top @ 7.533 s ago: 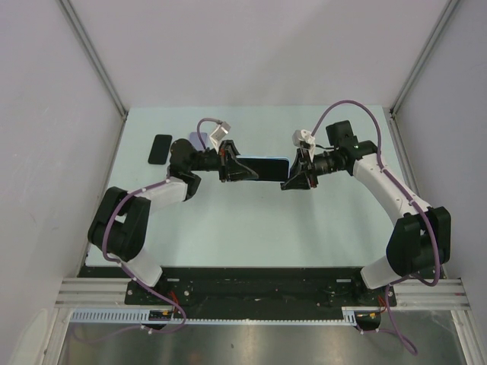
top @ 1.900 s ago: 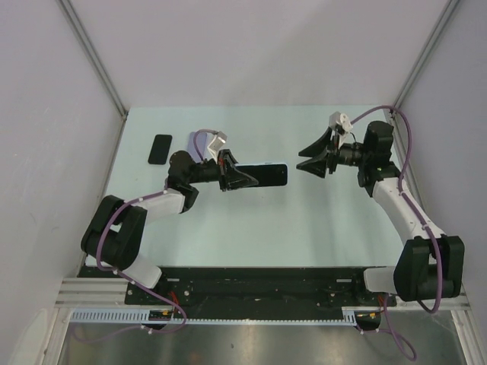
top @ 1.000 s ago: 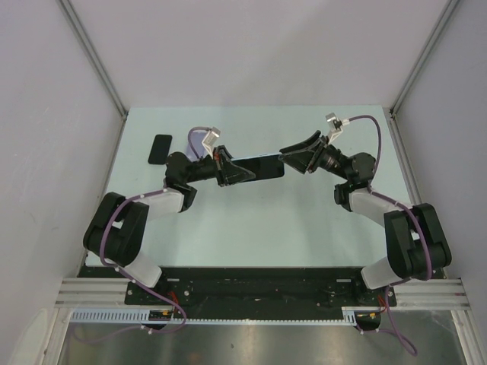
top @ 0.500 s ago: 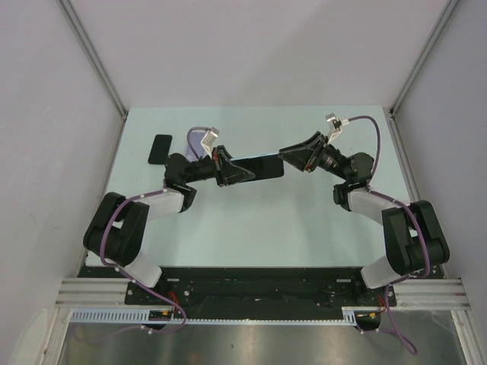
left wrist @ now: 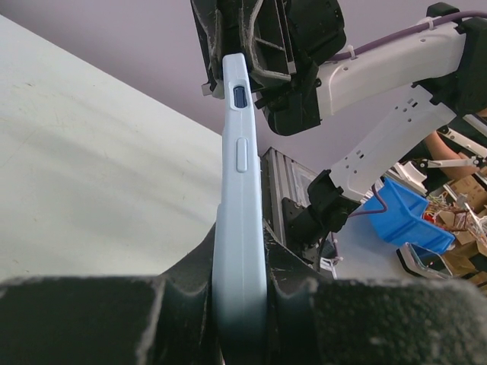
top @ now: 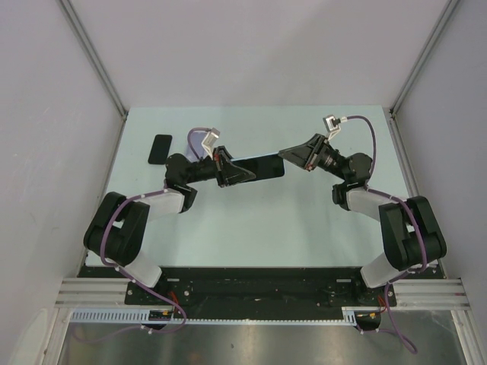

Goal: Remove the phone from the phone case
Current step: Remove the phone case from the phone.

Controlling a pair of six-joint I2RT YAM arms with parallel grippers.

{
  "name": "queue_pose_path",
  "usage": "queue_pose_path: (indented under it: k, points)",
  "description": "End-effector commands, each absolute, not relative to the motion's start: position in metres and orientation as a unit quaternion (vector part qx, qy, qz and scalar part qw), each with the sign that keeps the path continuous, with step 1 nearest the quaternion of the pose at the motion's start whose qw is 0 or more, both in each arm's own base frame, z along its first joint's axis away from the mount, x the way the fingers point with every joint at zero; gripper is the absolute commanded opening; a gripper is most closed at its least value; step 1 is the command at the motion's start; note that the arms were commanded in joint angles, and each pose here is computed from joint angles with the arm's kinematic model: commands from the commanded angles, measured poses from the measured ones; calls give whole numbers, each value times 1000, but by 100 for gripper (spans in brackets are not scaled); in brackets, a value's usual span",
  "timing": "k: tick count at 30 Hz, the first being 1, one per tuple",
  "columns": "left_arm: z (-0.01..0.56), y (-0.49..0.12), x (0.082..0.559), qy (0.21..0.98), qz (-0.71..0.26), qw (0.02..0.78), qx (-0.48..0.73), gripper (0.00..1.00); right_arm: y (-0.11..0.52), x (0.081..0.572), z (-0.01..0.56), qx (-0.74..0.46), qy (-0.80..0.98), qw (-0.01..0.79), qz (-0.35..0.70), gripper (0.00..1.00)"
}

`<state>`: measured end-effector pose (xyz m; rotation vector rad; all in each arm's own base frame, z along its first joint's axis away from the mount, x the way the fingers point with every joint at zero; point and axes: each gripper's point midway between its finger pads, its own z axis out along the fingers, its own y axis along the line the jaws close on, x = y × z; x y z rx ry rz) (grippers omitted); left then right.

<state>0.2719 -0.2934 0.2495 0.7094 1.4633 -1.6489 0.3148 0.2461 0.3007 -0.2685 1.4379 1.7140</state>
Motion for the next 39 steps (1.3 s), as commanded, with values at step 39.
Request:
queue_pose_path:
  k: [39]
  points:
    - [284, -305, 160, 389, -633, 401, 536, 0, 218, 354, 295, 59, 571, 351, 740, 15]
